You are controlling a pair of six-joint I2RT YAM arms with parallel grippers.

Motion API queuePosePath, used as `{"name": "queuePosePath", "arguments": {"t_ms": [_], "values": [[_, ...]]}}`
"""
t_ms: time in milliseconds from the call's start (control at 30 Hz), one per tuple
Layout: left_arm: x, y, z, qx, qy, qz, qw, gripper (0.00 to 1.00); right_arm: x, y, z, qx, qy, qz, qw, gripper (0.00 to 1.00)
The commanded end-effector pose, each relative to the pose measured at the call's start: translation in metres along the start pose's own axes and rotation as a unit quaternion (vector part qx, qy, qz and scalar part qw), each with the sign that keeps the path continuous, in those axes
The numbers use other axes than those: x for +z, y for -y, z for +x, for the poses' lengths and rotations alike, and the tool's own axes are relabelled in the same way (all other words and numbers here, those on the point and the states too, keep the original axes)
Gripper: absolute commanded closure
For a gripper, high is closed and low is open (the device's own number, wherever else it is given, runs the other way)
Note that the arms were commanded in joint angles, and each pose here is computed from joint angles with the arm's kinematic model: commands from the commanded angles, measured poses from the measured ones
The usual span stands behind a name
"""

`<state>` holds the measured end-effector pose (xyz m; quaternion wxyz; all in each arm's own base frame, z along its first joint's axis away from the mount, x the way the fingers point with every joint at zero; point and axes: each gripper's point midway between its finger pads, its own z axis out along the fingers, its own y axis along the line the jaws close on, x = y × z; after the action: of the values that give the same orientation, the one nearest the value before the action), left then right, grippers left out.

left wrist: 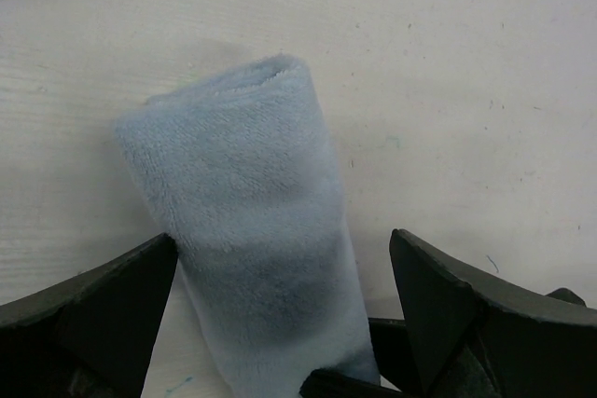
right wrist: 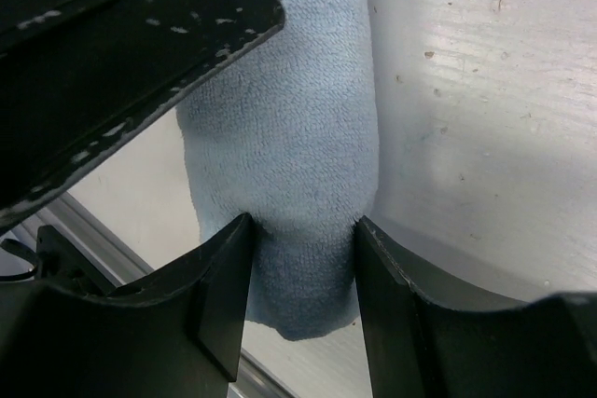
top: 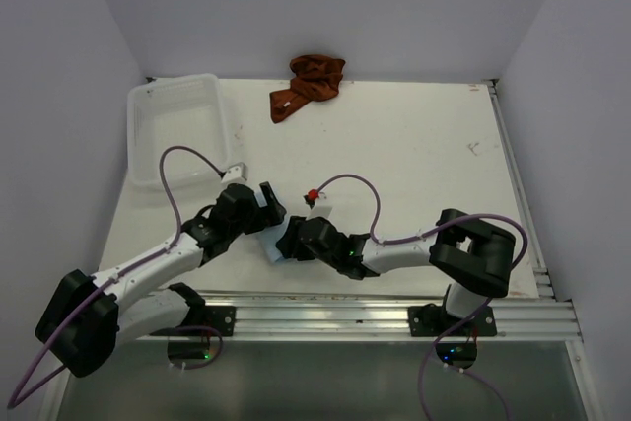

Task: Roll the towels
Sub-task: Roll the towel

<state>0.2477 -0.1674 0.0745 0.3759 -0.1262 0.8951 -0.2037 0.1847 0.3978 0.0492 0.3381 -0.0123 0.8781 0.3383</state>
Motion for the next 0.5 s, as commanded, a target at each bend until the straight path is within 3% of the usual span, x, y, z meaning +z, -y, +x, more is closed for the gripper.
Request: {"name": "queuePosePath", "arguments": {"t_ms": [0, 133, 467], "values": [[0.009, 0.014, -0.018, 0.0, 0.025, 0.004, 1.0, 0.0, 0.0, -0.001, -0.004, 0.015, 0.016, -0.005, 1.0, 0.51], [0.021, 0.002, -0.003, 0.009, -0.003, -0.025, 1.0, 0.0, 0.0, -0.001, -0.004, 0.014, 0.015, -0.008, 1.0, 0.51], [0.034, 0.004, -0.008, 0.023, 0.002, -0.033, 0.999, 0.0, 0.002, -0.002, 0.002, 0.014, 0.007, -0.019, 1.0, 0.5]]}}
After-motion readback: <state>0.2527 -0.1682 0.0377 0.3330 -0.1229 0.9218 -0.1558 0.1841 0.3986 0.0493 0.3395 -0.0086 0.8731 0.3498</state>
